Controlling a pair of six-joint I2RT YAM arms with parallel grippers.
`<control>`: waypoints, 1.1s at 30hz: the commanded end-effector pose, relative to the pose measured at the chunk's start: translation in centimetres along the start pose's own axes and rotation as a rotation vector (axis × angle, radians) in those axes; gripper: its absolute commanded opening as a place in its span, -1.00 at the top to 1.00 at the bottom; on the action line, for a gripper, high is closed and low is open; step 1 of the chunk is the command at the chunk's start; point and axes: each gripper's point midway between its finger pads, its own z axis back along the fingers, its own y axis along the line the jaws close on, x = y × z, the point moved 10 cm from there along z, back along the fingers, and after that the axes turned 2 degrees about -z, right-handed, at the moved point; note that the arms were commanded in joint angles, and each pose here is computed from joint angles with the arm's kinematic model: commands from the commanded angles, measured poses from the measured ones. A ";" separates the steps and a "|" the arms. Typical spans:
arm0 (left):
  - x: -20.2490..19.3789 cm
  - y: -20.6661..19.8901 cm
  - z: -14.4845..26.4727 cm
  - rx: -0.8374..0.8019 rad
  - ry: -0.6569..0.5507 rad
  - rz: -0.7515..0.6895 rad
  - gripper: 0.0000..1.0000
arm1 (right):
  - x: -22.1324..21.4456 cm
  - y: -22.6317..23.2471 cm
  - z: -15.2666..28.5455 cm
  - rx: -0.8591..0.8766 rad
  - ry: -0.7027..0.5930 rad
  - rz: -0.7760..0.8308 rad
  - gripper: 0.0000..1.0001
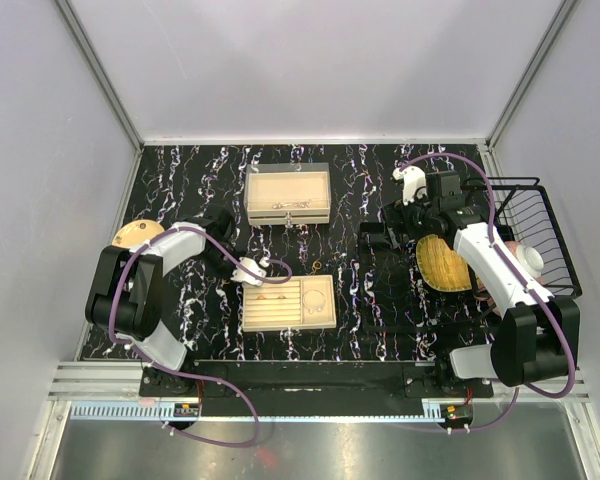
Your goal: Organize the mixed jewelry
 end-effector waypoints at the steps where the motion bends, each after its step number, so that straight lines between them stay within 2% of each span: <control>1: -0.1 -1.0 -1.2 -0.057 -0.007 0.030 0.87 | 0.3 -0.1 0.1 -0.018 -0.013 0.018 -0.98; 4: 0.0 -1.2 -1.0 -0.057 -0.013 0.049 1.00 | 0.5 -0.1 0.2 -0.010 -0.011 0.020 -0.98; 8: 0.6 -0.5 0.0 -0.016 -0.038 0.111 1.00 | 1.4 -0.1 0.8 -0.009 -0.023 0.026 -0.97; 13: 2.1 2.4 3.4 0.143 -0.114 0.329 1.00 | 3.7 0.2 2.1 0.030 -0.070 0.007 -0.98; 18: 3.6 5.3 6.9 0.288 -0.182 0.586 1.00 | 6.9 1.3 3.7 0.169 -0.145 -0.032 -0.98; 20: 4.0 6.1 7.8 0.333 -0.208 0.639 1.00 | 8.5 2.0 4.2 0.244 -0.173 -0.038 -0.97; 23: 5.7 7.6 10.2 0.428 -0.293 0.793 1.00 | 10.7 3.3 4.7 0.333 -0.206 -0.066 -0.96; 32: 12.2 11.9 13.8 0.635 -0.397 0.983 1.00 | 14.7 6.9 3.6 0.473 -0.334 -0.053 -0.90; 33: 13.3 12.3 14.5 0.650 -0.433 1.015 1.00 | 14.7 7.5 3.0 0.498 -0.314 -0.083 -0.88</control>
